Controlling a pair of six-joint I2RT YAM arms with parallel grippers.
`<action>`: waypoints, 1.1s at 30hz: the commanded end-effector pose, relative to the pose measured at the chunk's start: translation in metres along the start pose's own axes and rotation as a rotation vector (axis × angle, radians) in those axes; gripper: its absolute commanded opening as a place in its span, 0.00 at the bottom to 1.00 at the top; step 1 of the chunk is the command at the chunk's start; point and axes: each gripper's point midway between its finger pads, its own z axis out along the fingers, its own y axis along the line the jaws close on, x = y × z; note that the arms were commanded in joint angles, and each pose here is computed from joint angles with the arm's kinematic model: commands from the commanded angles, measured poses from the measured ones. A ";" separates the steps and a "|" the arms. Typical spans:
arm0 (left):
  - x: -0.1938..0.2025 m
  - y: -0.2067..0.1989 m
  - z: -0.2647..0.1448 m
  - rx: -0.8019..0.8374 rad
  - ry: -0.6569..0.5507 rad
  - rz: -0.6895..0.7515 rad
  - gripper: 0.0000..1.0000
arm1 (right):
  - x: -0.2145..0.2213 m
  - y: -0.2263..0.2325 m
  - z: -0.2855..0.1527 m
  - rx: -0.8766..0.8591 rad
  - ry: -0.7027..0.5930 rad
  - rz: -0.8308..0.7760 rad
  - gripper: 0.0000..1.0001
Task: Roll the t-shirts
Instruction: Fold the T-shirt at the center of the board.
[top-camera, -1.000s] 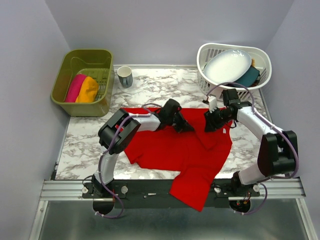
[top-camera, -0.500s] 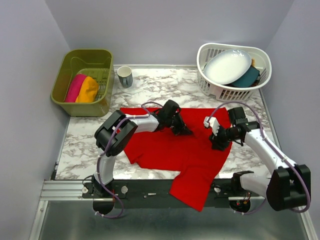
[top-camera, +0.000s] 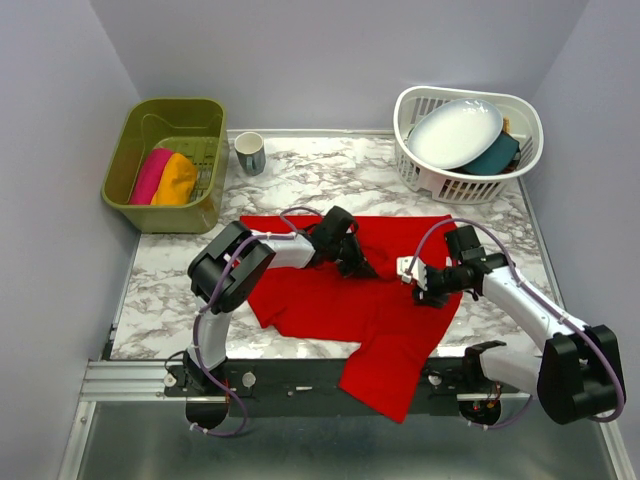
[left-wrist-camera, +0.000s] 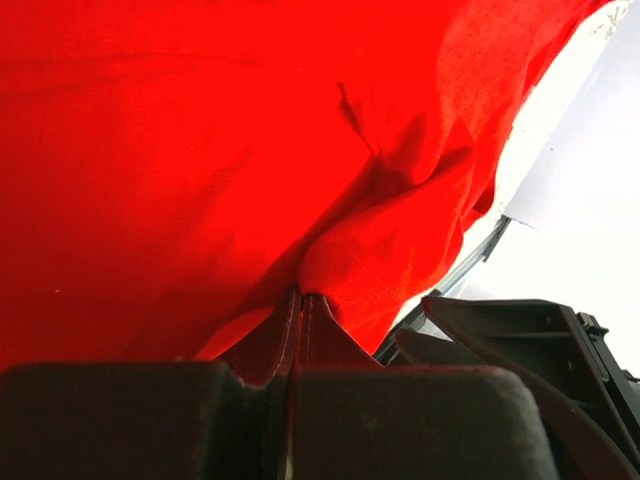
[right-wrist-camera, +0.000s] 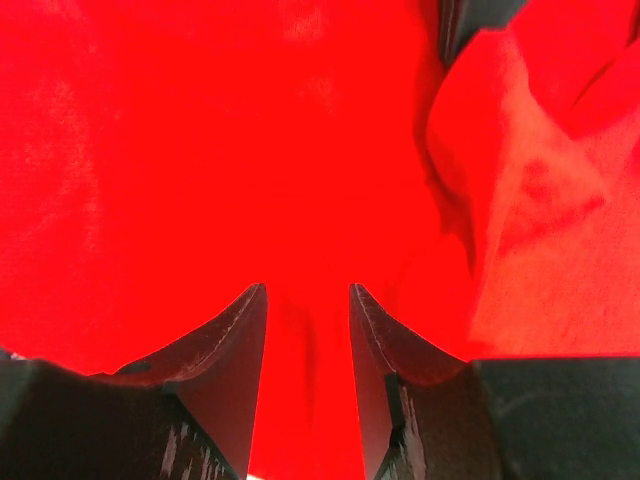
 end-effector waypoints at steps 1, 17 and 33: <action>-0.006 -0.021 -0.008 0.046 -0.031 0.072 0.00 | -0.014 -0.013 0.012 -0.003 -0.058 -0.078 0.47; -0.010 -0.029 -0.008 0.061 -0.042 0.097 0.00 | -0.008 -0.015 0.030 -0.073 0.021 -0.083 0.37; -0.010 -0.028 -0.007 0.063 -0.042 0.092 0.00 | 0.003 -0.020 0.037 -0.082 0.109 -0.041 0.31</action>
